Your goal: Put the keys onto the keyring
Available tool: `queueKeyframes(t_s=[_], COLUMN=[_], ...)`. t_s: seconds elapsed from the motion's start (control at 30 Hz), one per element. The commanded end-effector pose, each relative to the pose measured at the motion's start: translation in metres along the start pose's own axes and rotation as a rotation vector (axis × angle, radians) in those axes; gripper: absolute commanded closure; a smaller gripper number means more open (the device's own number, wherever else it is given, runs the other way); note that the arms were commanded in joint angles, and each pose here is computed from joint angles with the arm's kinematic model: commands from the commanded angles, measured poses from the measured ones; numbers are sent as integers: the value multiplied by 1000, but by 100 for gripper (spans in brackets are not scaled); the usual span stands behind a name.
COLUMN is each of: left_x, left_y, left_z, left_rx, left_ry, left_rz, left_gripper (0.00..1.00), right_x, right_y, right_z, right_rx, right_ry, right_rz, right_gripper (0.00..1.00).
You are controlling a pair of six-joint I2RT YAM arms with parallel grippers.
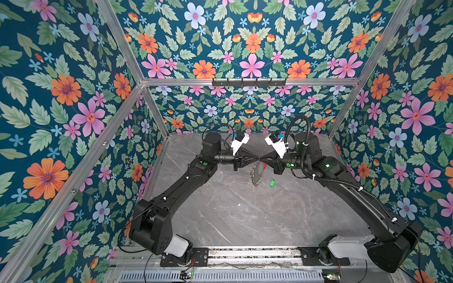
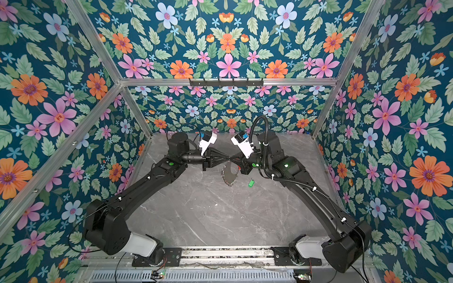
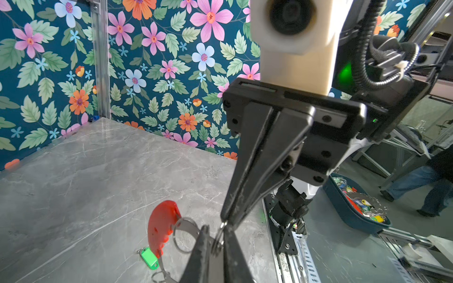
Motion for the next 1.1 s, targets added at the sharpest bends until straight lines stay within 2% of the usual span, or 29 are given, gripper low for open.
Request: queueKeyframes(t_s=[0.0, 0.13, 0.17, 0.2, 0.23, 0.27, 0.33, 0.37, 0.43, 0.57, 0.67, 0.77, 0.9, 1.07], left_x=[-1, 9, 14, 19, 22, 23, 25, 24, 23, 20, 23, 31, 31, 31], left_y=[6, 9, 10, 13, 16, 21, 29, 32, 36, 39, 45, 53, 63, 63], left_z=[0, 0, -1, -2, -3, -6, -12, -16, -21, -25, -25, -31, -40, -33], left_rx=[-17, -56, -80, -113, -148, -201, -313, -369, -453, -574, -633, -695, -751, -693], left_ry=[-2, 51, 76, 102, 117, 129, 134, 129, 109, 76, 99, 149, 186, 200], left_rz=[30, 38, 35, 31, 26, 22, 1, -8, -23, -55, -56, -78, -72, -78], left_gripper=[100, 100, 100, 100, 100, 100, 100, 100, 100, 100, 100, 100, 100, 100], right_x=[2, -8, -14, -19, -23, -28, -36, -38, -44, -68, -74, -76, -76, -89], right_y=[9, 10, 10, 11, 11, 11, 13, 14, 17, 18, 25, 37, 49, 62], right_z=[0, 4, 5, 4, 2, 0, -7, -10, -15, -16, -14, -13, -10, -16], right_rx=[-30, -49, -63, -86, -108, -133, -187, -218, -277, -356, -363, -361, -308, -317], right_ry=[16, -40, -73, -106, -137, -175, -230, -238, -238, -237, -210, -189, -116, -50], right_rz=[-21, 34, 62, 96, 125, 157, 212, 233, 278, 408, 441, 450, 446, 485], right_gripper=[100, 100, 96, 78, 65, 57, 49, 48, 49, 78, 86, 86, 78, 77])
Point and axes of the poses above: each gripper's point midway between its finger pads, its own z axis out along the fingers, its own x axis along the line the jaws close on, y = z × x, the point moved 1 cm from there along -z, back along the fingers, and after that the axes turned 14 degrees about -z, right-handed, at the moved point
